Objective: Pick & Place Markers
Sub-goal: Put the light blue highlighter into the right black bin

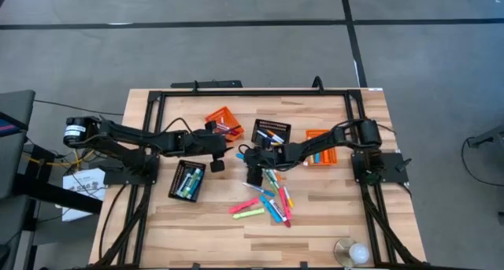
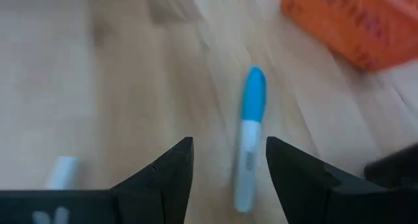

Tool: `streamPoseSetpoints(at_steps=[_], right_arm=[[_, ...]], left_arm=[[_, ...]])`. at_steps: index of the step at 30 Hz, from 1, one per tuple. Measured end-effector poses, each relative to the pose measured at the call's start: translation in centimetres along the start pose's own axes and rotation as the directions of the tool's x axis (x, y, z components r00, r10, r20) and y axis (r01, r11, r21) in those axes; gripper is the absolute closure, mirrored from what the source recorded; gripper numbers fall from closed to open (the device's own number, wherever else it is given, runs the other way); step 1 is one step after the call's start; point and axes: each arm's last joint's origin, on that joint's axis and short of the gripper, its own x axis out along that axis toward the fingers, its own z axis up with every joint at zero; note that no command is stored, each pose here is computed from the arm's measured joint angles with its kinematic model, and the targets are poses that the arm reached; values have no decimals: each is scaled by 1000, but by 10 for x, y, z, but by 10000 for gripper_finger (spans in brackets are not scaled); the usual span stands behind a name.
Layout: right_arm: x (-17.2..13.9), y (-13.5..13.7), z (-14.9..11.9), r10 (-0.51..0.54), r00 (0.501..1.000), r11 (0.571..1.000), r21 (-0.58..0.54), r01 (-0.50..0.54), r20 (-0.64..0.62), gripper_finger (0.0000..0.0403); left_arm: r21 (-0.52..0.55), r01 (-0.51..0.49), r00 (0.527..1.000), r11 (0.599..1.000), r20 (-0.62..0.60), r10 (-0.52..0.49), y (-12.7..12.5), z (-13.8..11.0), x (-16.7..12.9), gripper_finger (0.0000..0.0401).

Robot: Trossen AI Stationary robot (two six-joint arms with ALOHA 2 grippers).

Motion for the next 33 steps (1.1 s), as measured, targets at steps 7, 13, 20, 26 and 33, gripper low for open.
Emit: streamPoseSetpoints(at_steps=[7, 13, 20, 26, 33], right_arm=[[28, -12, -12, -60, 998, 998, 35, 61, -25, 225], [30, -13, -12, -46, 999, 998, 39, 47, -27, 293], [10, -13, -3, -49, 999, 998, 35, 49, -8, 382], [-43, -21, 20, -218, 975, 976, 38, 217, 45, 357], [-79, -53, 14, -442, 894, 892, 70, 446, -72, 365]], left_arm=[[-2, -4, 1000, 1000, 4, 4, 0, 0, 0, 300], [-2, -4, 1000, 1000, 6, 4, 0, 0, 0, 300], [-2, -4, 1000, 1000, 6, 4, 0, 0, 0, 300], [-2, -4, 1000, 1000, 6, 4, 0, 0, 0, 300], [-2, -4, 1000, 1000, 6, 4, 0, 0, 0, 300]])
